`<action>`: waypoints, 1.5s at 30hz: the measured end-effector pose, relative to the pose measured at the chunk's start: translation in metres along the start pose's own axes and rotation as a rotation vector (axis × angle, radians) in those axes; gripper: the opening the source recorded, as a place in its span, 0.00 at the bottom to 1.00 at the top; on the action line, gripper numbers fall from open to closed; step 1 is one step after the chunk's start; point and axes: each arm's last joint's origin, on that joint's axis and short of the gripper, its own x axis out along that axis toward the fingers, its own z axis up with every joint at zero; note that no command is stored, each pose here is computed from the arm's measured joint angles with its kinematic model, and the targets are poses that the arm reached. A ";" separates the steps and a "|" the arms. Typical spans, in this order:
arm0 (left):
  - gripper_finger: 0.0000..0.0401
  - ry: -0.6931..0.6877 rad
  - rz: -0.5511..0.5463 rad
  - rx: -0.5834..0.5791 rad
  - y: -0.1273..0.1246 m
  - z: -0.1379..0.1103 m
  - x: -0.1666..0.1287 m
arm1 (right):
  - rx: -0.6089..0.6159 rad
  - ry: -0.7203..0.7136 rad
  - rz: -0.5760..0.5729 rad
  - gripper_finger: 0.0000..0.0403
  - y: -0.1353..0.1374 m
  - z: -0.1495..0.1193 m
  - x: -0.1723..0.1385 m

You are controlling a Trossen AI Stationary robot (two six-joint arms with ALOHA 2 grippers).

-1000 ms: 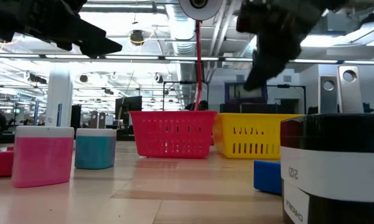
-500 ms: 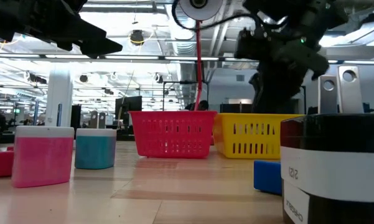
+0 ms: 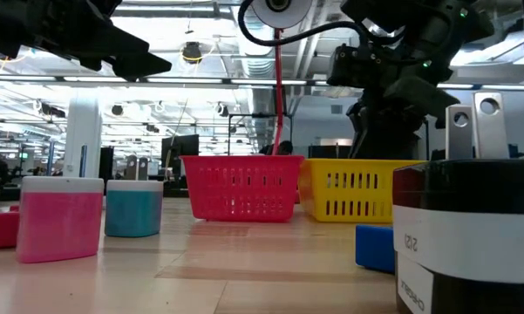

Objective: Pick & Place Office items
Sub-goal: Put the top blue digital timer into the yellow bin

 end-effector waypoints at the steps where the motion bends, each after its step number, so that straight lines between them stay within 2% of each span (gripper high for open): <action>1: 0.77 0.000 0.000 0.000 0.000 0.000 0.000 | 0.003 0.000 0.002 0.12 0.000 0.000 0.000; 10: 0.77 0.000 0.000 0.000 0.000 0.000 0.000 | 0.005 -0.045 0.011 0.13 0.006 0.001 0.000; 17: 0.77 0.001 0.000 0.000 0.000 0.000 0.000 | 0.036 -0.036 0.004 0.13 0.007 -0.014 0.006; 33: 0.77 0.000 0.000 -0.004 0.000 0.000 0.000 | 0.032 -0.042 0.007 0.14 0.010 -0.014 0.005; 45: 0.77 0.000 -0.001 -0.008 0.000 0.000 0.000 | 0.032 -0.042 0.008 0.29 0.010 -0.014 0.005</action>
